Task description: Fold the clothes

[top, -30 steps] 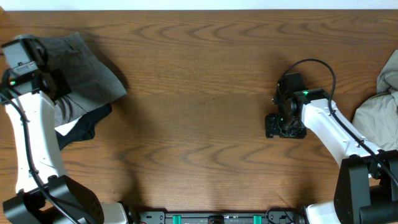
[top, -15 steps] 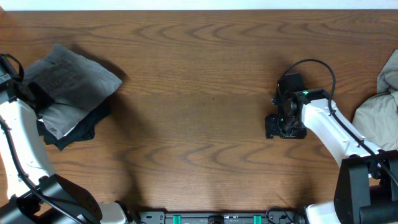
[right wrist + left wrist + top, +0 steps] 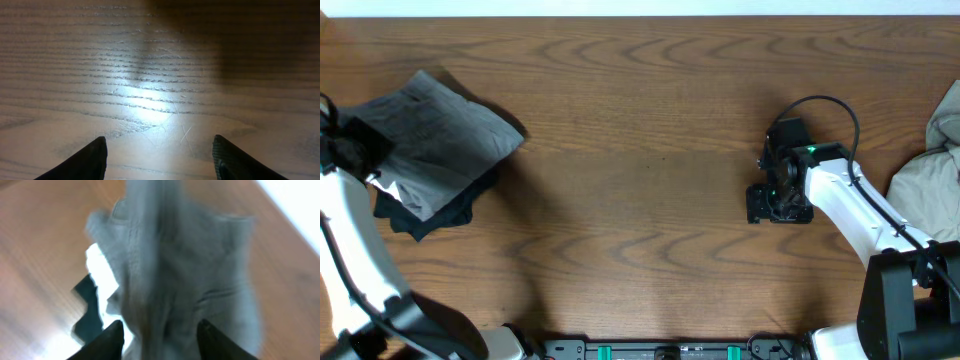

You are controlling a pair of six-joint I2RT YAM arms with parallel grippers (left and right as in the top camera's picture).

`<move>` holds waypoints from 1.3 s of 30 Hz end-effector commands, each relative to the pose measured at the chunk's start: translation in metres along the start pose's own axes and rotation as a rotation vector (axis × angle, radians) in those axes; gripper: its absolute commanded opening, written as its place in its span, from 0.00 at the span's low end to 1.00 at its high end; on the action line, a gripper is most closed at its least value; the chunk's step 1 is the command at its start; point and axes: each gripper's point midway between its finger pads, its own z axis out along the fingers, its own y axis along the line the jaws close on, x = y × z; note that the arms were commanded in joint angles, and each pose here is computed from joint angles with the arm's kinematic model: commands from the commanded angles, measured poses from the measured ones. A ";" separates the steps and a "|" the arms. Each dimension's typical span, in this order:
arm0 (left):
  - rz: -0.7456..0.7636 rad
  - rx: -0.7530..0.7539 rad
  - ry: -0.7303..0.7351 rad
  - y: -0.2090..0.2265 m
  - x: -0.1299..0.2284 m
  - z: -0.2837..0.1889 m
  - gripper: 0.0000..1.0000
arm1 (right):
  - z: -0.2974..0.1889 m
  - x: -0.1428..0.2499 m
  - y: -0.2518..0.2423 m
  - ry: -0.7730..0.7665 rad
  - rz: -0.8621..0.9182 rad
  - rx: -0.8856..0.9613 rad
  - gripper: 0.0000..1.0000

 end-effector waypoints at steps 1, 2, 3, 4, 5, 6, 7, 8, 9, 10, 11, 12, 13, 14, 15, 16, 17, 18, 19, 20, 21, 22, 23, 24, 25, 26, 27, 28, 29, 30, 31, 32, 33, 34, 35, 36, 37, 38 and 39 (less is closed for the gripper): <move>0.050 0.211 -0.098 -0.041 -0.019 -0.043 0.36 | -0.002 0.000 -0.002 -0.009 -0.007 0.004 0.66; 0.058 0.251 -0.115 -0.049 -0.023 -0.049 0.24 | -0.002 0.000 -0.002 -0.010 -0.007 0.003 0.66; 0.065 0.286 -0.121 -0.055 -0.024 -0.052 0.20 | -0.002 0.000 -0.002 -0.010 -0.007 0.003 0.66; 0.072 0.319 -0.123 -0.061 -0.025 -0.053 0.19 | -0.002 0.000 -0.002 -0.011 -0.007 0.003 0.66; 0.075 0.343 -0.117 -0.064 -0.025 -0.053 0.14 | -0.002 0.000 -0.002 -0.011 -0.007 0.003 0.66; 0.076 0.367 -0.104 -0.068 -0.023 -0.050 0.13 | -0.002 0.000 -0.002 -0.012 -0.007 0.003 0.66; 0.075 0.380 -0.088 -0.070 -0.021 -0.046 0.13 | -0.002 0.000 -0.002 -0.012 -0.007 0.003 0.66; 0.071 0.385 -0.070 -0.070 -0.018 -0.041 0.12 | -0.002 0.000 -0.002 -0.011 -0.007 0.003 0.65; 0.066 0.381 -0.054 -0.069 -0.016 -0.035 0.12 | -0.002 0.000 -0.002 -0.010 -0.007 0.003 0.66; 0.060 0.373 -0.033 -0.067 -0.013 -0.027 0.12 | -0.002 0.000 -0.001 -0.009 -0.007 0.000 0.66; 0.053 0.367 -0.011 -0.065 -0.010 -0.019 0.12 | -0.002 0.001 -0.001 -0.008 -0.007 0.000 0.66; 0.045 0.359 0.011 -0.062 -0.007 -0.009 0.12 | -0.002 0.001 -0.001 -0.005 -0.007 0.000 0.66; 0.038 0.352 0.029 -0.059 -0.005 0.000 0.12 | -0.002 0.002 -0.001 -0.003 -0.007 0.001 0.66; 0.028 0.342 0.051 -0.055 -0.002 0.009 0.12 | -0.002 0.002 -0.002 -0.001 -0.007 0.002 0.65; 0.019 0.330 0.073 -0.050 0.002 0.020 0.12 | -0.002 0.003 -0.002 0.001 -0.006 0.002 0.66; 0.008 0.317 0.092 -0.044 0.004 0.029 0.11 | -0.002 0.003 -0.002 0.004 -0.006 0.003 0.65; -0.007 0.305 0.114 -0.038 0.008 0.039 0.11 | -0.002 0.004 -0.002 0.007 -0.006 0.003 0.65; -0.022 0.293 0.137 -0.032 0.012 0.048 0.10 | -0.002 0.005 -0.002 0.011 -0.006 0.005 0.66; -0.039 0.279 0.162 -0.024 0.016 0.058 0.10 | -0.002 0.006 -0.002 0.014 -0.006 0.005 0.66; -0.056 0.266 0.185 -0.017 0.020 0.066 0.09 | -0.002 0.006 -0.002 0.015 -0.006 0.005 0.66; -0.075 0.251 0.209 -0.009 0.025 0.074 0.07 | -0.002 0.006 -0.002 0.016 -0.006 0.005 0.66; -0.098 0.235 0.235 0.001 0.030 0.082 0.06 | -0.002 0.006 -0.003 0.015 -0.005 0.005 0.66; -0.121 0.219 0.258 0.011 0.035 0.089 0.06 | -0.002 0.006 -0.003 0.015 -0.005 0.005 0.66; -0.142 0.205 0.278 0.020 0.039 0.095 0.06 | -0.002 0.006 -0.002 0.016 -0.005 0.005 0.66; -0.160 0.193 0.294 0.028 0.043 0.100 0.06 | -0.002 0.007 -0.003 0.017 -0.005 0.006 0.66; -0.181 0.180 0.310 0.037 0.046 0.106 0.06 | -0.002 0.007 -0.003 0.018 -0.005 0.006 0.66; -0.202 0.168 0.326 0.046 0.050 0.112 0.06 | -0.002 0.007 -0.003 0.018 -0.005 0.006 0.66; -0.219 0.158 0.338 0.054 0.053 0.117 0.06 | -0.002 0.007 -0.003 0.018 -0.005 0.006 0.66; -0.236 0.148 0.350 0.061 0.057 0.122 0.06 | -0.002 0.007 -0.003 0.018 -0.005 0.006 0.66; -0.255 0.138 0.363 0.070 0.061 0.127 0.06 | -0.002 0.007 -0.003 0.018 -0.005 0.006 0.66; -0.272 0.129 0.378 0.077 0.065 0.131 0.06 | -0.002 0.007 -0.003 0.018 -0.005 0.006 0.67; -0.291 0.119 0.391 0.085 0.069 0.135 0.06 | -0.002 0.007 -0.003 0.019 -0.005 0.006 0.66; -0.309 0.111 0.404 0.092 0.073 0.140 0.06 | -0.002 0.008 -0.003 0.021 -0.005 0.006 0.66; -0.322 0.105 0.414 0.097 0.077 0.143 0.06 | -0.002 0.008 -0.003 0.021 -0.005 0.007 0.66; -0.336 0.099 0.426 0.103 0.081 0.147 0.06 | -0.002 0.008 -0.003 0.021 -0.005 0.007 0.67; -0.347 0.105 0.435 0.105 0.084 0.149 0.06 | -0.002 0.008 -0.003 0.021 -0.005 0.006 0.67; -0.352 0.117 0.443 0.105 0.086 0.151 0.06 | -0.002 0.007 -0.003 0.020 -0.005 0.006 0.68; -0.348 0.141 0.446 0.103 0.087 0.153 0.06 | -0.002 0.007 -0.003 0.019 -0.005 0.006 0.68; -0.338 0.160 0.444 0.100 0.086 0.154 0.06 | -0.002 0.007 -0.003 0.017 -0.005 0.006 0.68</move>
